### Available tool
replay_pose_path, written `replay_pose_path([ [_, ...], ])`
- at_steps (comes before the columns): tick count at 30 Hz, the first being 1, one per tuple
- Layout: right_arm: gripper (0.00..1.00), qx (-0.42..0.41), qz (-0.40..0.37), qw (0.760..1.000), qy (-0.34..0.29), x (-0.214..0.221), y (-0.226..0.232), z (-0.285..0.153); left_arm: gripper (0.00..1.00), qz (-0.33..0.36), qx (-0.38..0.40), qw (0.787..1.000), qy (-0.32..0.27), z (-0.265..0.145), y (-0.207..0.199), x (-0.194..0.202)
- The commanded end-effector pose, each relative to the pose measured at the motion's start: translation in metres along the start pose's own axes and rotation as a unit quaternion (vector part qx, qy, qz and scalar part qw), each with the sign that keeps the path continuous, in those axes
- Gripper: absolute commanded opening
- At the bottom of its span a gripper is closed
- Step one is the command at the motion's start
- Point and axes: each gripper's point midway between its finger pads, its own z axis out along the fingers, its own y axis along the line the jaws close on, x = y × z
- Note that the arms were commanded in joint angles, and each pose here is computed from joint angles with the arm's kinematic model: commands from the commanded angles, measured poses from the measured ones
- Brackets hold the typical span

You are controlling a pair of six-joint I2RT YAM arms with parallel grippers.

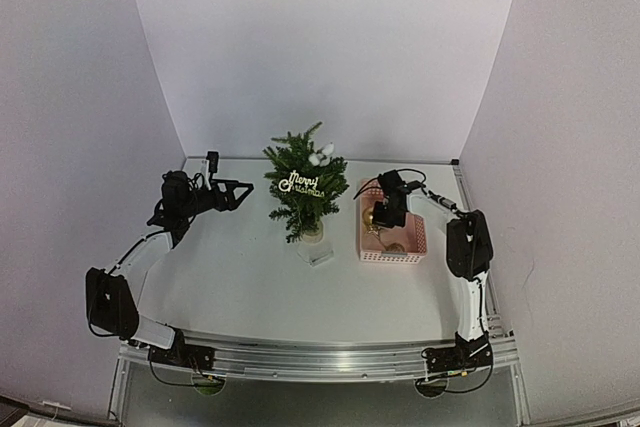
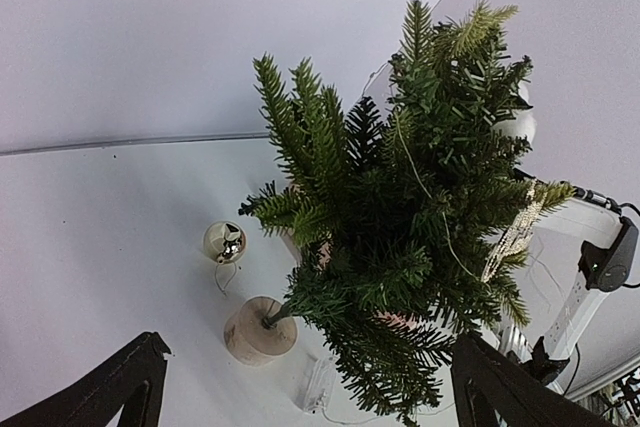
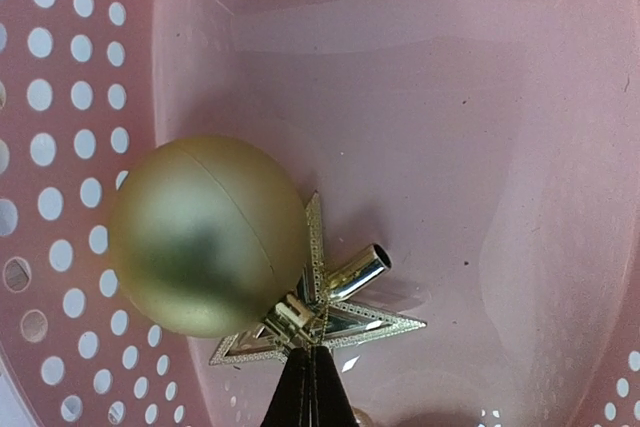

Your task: Decorate the small christmas tree

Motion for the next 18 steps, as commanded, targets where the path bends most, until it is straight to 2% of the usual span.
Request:
replay_pose_path([
  [1, 0.00, -0.024, -0.012, 0.999, -0.047, -0.019, 0.010, -0.055, 0.99, 0.034, 0.019, 0.999, -0.024, -0.005, -0.016, -0.023],
  [9, 0.00, -0.060, -0.011, 0.996, -0.069, -0.020, 0.020, -0.096, 0.99, 0.044, 0.030, 0.998, -0.027, -0.008, -0.022, -0.023],
  [18, 0.00, -0.127, -0.027, 0.985, -0.109, -0.024, 0.041, -0.166, 0.96, 0.100, 0.056, 0.993, -0.028, -0.018, -0.041, -0.024],
])
